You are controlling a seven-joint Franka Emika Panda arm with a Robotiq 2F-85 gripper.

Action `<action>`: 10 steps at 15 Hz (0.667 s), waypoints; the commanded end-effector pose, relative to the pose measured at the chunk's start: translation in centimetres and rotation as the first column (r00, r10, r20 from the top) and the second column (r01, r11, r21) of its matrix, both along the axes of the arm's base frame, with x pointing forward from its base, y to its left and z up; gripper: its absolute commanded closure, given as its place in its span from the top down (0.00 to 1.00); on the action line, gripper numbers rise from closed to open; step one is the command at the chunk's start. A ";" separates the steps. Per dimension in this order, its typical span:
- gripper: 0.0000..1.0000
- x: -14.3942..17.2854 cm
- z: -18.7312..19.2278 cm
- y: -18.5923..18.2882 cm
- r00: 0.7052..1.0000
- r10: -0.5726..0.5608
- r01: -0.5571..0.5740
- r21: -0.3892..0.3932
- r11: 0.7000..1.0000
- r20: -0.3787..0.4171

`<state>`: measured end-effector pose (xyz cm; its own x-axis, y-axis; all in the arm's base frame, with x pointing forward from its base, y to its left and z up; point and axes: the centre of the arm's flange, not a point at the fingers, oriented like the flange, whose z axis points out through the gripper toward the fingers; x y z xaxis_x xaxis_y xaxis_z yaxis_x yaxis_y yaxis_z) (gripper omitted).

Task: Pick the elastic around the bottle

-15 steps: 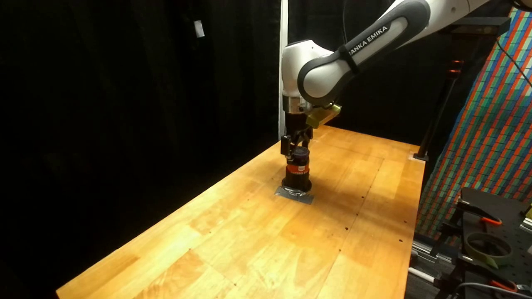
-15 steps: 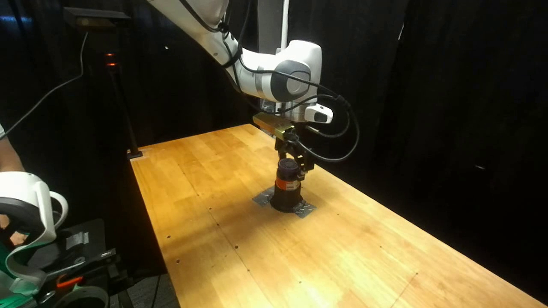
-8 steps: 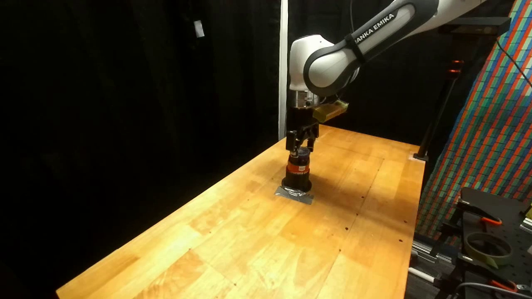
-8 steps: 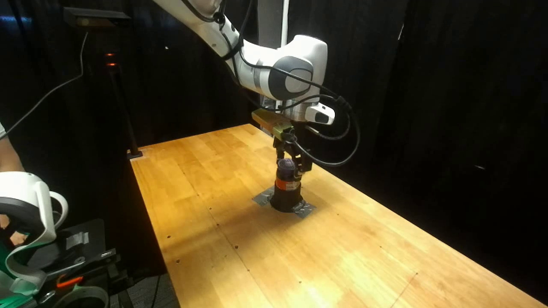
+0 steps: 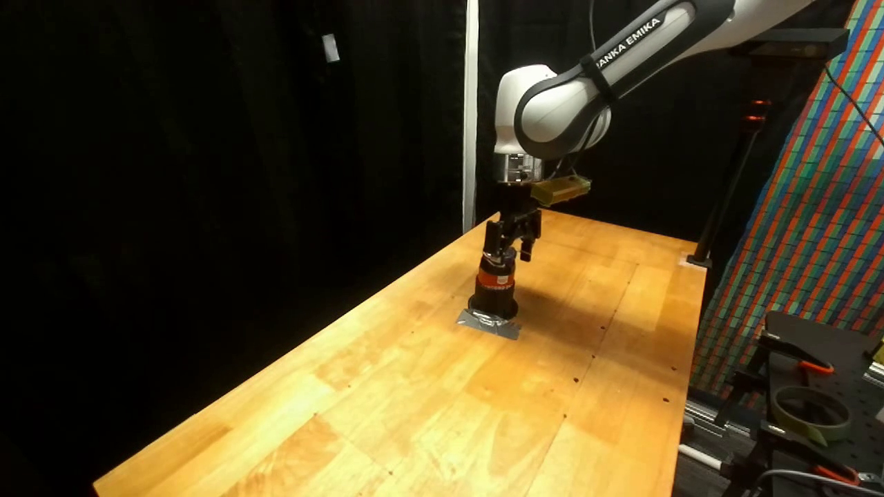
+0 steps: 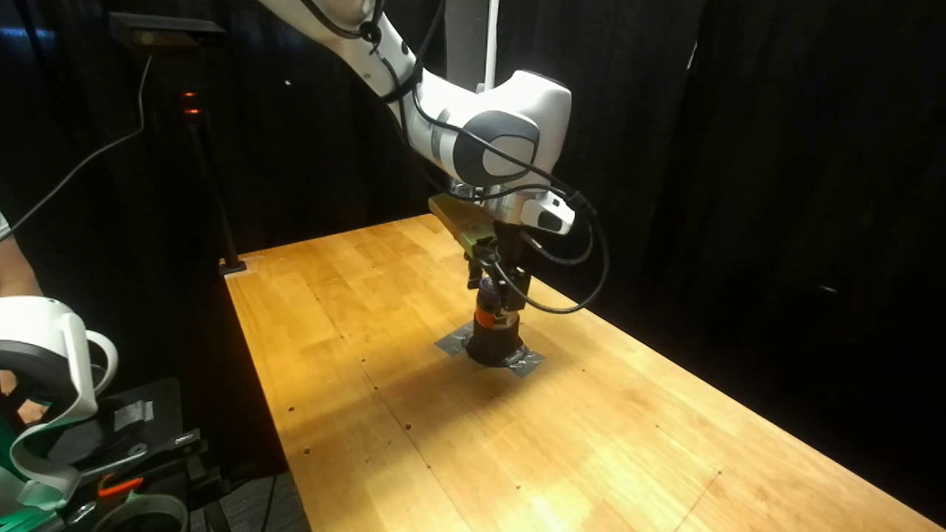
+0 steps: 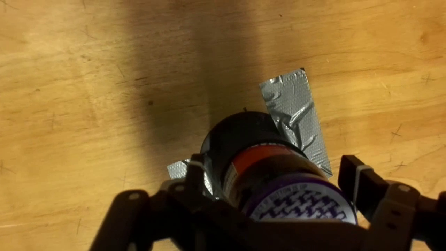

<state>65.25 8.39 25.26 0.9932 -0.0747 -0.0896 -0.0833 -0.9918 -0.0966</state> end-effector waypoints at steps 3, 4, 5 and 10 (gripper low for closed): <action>1.00 -3.4 0.5 -0.3 1.000 0.000 0.000 0.026 1.000 -0.006; 1.00 -3.5 0.8 -0.4 1.000 -0.011 0.011 0.023 1.000 0.010; 1.00 -3.5 1.2 -0.4 0.999 -0.024 0.023 0.022 0.999 0.028; 1.00 -3.5 2.9 -0.8 0.993 -0.075 0.072 0.030 0.997 0.092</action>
<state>63.81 8.13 26.54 0.9940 -0.1066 -0.0250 -0.1088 -0.9870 -0.1179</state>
